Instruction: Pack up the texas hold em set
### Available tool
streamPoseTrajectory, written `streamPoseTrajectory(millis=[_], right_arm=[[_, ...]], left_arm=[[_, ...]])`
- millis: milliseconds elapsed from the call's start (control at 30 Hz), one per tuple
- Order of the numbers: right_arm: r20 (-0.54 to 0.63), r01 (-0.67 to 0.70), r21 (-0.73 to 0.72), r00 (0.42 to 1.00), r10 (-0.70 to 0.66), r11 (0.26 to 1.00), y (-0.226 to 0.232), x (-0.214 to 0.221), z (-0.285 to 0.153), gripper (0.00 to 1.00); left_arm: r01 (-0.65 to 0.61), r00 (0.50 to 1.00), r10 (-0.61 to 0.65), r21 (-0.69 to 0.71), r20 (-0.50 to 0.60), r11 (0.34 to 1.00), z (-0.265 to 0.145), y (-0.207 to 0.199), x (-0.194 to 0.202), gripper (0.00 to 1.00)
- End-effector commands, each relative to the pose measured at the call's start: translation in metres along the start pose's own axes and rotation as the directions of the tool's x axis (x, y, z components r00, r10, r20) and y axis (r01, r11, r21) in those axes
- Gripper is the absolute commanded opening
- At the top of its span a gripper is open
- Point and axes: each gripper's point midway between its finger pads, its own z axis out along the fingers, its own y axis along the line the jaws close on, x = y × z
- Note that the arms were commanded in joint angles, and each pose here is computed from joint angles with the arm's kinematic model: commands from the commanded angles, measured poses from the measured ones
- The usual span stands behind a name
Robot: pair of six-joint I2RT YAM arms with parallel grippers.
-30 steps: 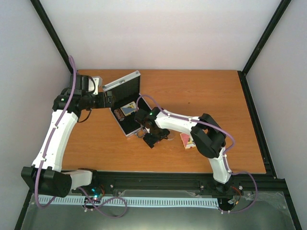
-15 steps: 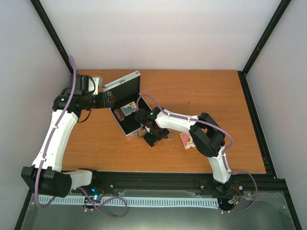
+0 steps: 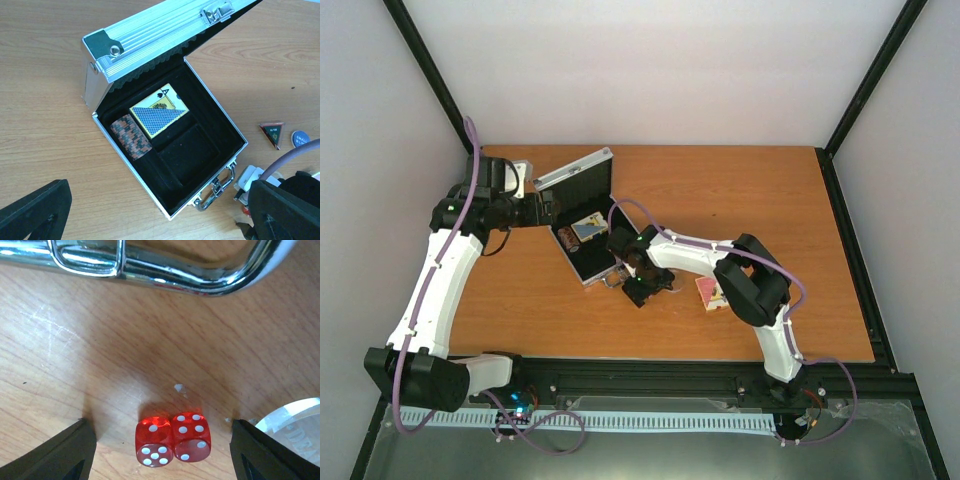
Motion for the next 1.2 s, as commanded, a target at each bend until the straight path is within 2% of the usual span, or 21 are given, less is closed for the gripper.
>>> streamPoseTrajectory(millis=[0,233,400,767,1167], right_arm=[[-0.003,0.010,0.011,1.000,-0.010,1.000,-0.008,-0.001,0.009,0.75],[0.008,0.012,0.001,1.000,-0.012,1.000,-0.012,-0.007,0.008,0.74],[-0.009,0.011,-0.029,1.000,-0.012,1.000,-0.008,-0.002,0.010,0.66],[-0.020,0.001,-0.051,1.000,-0.002,0.999,-0.004,0.004,0.009,0.58],[0.014,-0.001,-0.074,1.000,0.002,0.997,0.000,-0.010,-0.011,0.49]], left_arm=[[0.010,1.000,-0.010,0.001,0.004,1.000,-0.003,-0.001,0.000,1.00],[0.010,1.000,-0.010,-0.003,0.004,1.000,-0.002,0.000,-0.001,1.00],[0.012,1.000,-0.012,-0.007,0.002,1.000,-0.001,0.001,0.000,1.00],[0.015,1.000,-0.015,-0.005,0.000,1.000,0.002,0.001,0.000,1.00],[0.005,1.000,-0.005,-0.007,0.003,1.000,0.002,0.001,0.000,1.00]])
